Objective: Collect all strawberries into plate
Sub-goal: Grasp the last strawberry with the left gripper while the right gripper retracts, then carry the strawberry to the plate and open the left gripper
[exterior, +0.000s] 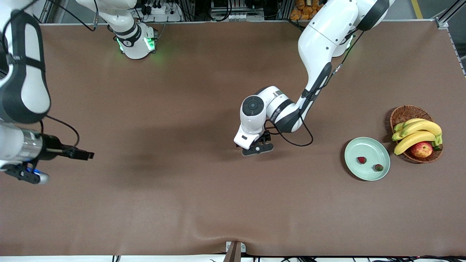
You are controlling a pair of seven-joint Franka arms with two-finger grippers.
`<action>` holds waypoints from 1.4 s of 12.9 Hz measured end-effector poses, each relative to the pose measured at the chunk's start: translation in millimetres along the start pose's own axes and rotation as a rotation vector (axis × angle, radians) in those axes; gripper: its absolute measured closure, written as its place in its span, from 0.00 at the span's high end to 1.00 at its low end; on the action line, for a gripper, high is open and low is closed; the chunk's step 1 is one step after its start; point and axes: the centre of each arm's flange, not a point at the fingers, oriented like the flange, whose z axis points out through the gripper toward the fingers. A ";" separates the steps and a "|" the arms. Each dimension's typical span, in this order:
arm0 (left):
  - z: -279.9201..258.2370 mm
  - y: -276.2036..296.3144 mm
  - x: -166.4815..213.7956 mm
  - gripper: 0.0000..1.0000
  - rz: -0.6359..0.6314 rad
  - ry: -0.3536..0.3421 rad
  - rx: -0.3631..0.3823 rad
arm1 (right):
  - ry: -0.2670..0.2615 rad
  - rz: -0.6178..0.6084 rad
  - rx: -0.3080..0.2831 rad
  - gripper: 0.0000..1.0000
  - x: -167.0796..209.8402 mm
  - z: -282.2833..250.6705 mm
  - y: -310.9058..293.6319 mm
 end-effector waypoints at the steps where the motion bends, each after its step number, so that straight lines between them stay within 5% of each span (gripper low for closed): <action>1: 2.8 3.0 -4.8 1.00 0.012 -0.003 0.002 | 0.021 -0.023 -0.009 1.00 -21.0 -20.9 -1.2; 7: 14.0 9.4 -17.5 0.92 0.047 -0.015 0.012 | 0.139 -0.054 -0.022 1.00 -139.6 -53.7 14.3; 9: 13.8 10.7 -18.8 0.85 0.050 -0.015 0.012 | 0.166 -0.045 -0.009 1.00 -140.2 -54.4 22.2; 13: 10.9 13.5 -19.0 0.35 0.051 -0.011 0.005 | 0.147 -0.063 -0.014 1.00 -117.7 -89.4 10.3; 18: -11.1 -5.1 20.3 0.32 -0.071 -0.002 -0.015 | 0.126 -0.067 -0.021 1.00 -104.8 -93.7 4.0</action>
